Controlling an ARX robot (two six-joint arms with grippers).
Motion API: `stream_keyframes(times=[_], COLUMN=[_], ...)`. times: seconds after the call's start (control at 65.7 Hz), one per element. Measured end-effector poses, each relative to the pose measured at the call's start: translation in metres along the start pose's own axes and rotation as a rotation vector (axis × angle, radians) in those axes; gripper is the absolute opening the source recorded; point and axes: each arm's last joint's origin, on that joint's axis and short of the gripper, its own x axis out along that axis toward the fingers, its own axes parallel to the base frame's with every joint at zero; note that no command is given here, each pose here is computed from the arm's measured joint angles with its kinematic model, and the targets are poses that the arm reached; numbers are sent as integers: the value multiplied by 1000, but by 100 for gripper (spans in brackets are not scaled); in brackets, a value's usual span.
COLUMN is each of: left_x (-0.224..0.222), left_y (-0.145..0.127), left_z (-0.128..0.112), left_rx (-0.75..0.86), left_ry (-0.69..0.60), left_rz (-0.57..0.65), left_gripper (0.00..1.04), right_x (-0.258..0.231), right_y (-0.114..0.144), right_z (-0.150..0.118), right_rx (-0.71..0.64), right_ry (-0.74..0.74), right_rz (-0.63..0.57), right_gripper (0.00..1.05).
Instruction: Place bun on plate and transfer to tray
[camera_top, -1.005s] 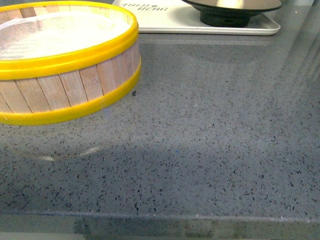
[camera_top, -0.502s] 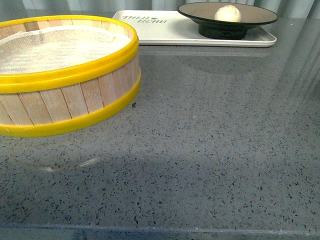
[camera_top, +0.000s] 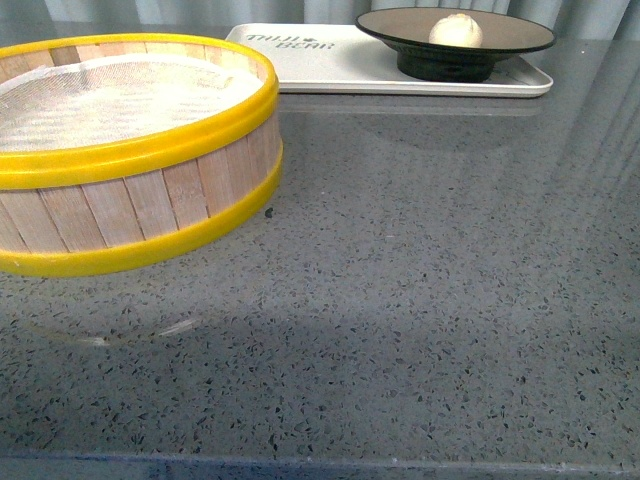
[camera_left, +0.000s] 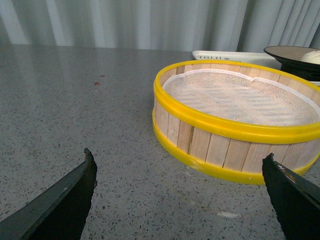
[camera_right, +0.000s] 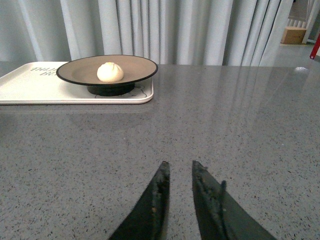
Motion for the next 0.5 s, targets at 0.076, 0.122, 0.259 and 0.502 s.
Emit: stream_keyframes(times=[0.076, 0.122, 0.259, 0.502], left_x=[0, 0, 0, 0], left_y=[0, 0, 0, 0], left_z=[0, 0, 0, 0], left_rx=[0, 0, 0, 0], left_ry=[0, 0, 0, 0], left_rz=[0, 0, 0, 0], left_gripper=[98, 98, 98, 98], right_x=[-3, -6, -11, -19], right_y=[0, 0, 0, 0], right_z=[-4, -7, -15, -22], right_rx=[0, 2, 3, 4], right_ry=[-5, -4, -1, -5], right_rz=[0, 0, 0, 1], right_gripper=[3, 2, 2, 2])
